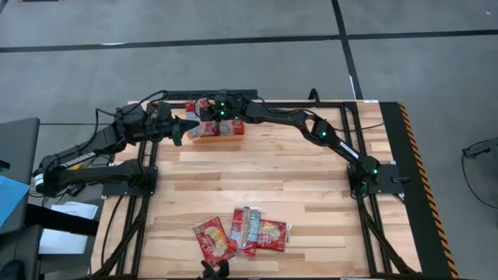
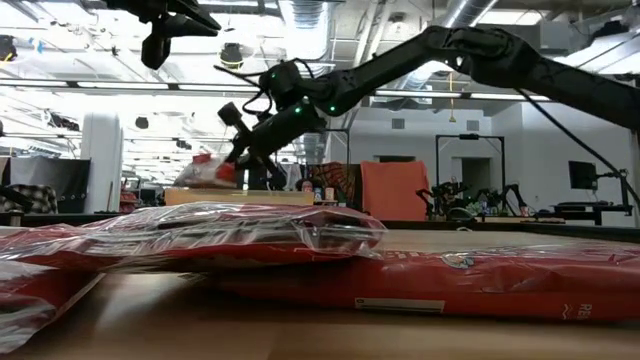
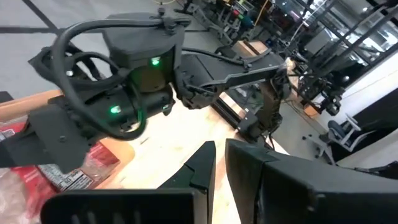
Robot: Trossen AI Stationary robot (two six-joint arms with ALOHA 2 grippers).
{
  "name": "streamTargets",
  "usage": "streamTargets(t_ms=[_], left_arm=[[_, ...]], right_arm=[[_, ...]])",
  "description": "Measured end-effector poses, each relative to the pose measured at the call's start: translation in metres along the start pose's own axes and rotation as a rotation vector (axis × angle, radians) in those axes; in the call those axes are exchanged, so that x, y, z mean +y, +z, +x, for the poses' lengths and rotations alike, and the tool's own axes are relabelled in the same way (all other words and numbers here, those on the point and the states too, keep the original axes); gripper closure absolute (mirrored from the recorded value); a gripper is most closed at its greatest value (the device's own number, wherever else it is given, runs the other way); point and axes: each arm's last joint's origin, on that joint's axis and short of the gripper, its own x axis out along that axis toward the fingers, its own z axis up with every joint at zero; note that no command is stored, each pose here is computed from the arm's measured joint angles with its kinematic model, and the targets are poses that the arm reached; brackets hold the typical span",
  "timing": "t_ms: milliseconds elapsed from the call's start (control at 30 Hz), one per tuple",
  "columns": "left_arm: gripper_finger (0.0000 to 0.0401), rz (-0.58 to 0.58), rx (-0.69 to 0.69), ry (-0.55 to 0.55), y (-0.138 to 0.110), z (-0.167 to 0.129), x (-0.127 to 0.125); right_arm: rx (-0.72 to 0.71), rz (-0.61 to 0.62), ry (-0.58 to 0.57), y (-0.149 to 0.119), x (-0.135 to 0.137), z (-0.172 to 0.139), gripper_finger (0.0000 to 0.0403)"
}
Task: Sort popcorn bags into baskets
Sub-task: Put the popcorn bag into the orange bin
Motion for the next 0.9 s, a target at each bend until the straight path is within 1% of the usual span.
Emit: streamTargets(t_ms=[167, 300, 400, 567, 767, 900], left_arm=[[0.0376, 0.02, 0.02, 0.013, -0.0019, 0.0, 0.0013], [0.0376, 0.024, 0.022, 0.015, -0.0021, 0.0, 0.0015], [0.0376, 0.028, 0.019, 0.019, -0.002, 0.0, 0.0016], [0.0376, 0.042, 0.018, 0.02, -0.002, 0.0, 0.0016], [0.0376, 0.042, 0.017, 0.022, -0.0019, 0.0, 0.0017], [0.0376, 0.043, 0.016, 0.024, -0.0019, 0.0, 0.0017]], right_arm=[[-0.037, 0.001, -0.079, 0.0006, -0.0043, -0.0004, 0.0368], [-0.043, -0.019, -0.085, 0.0025, -0.0058, -0.0007, 0.0355], [-0.026, -0.06, -0.097, 0.0011, -0.0069, -0.0008, 0.0339], [-0.003, -0.117, -0.094, -0.0042, -0.0039, -0.0003, 0.0298], [0.012, -0.131, -0.087, -0.0056, -0.0033, -0.0002, 0.0236], [0.042, -0.141, -0.1, -0.0033, -0.0088, -0.0011, 0.0208]])
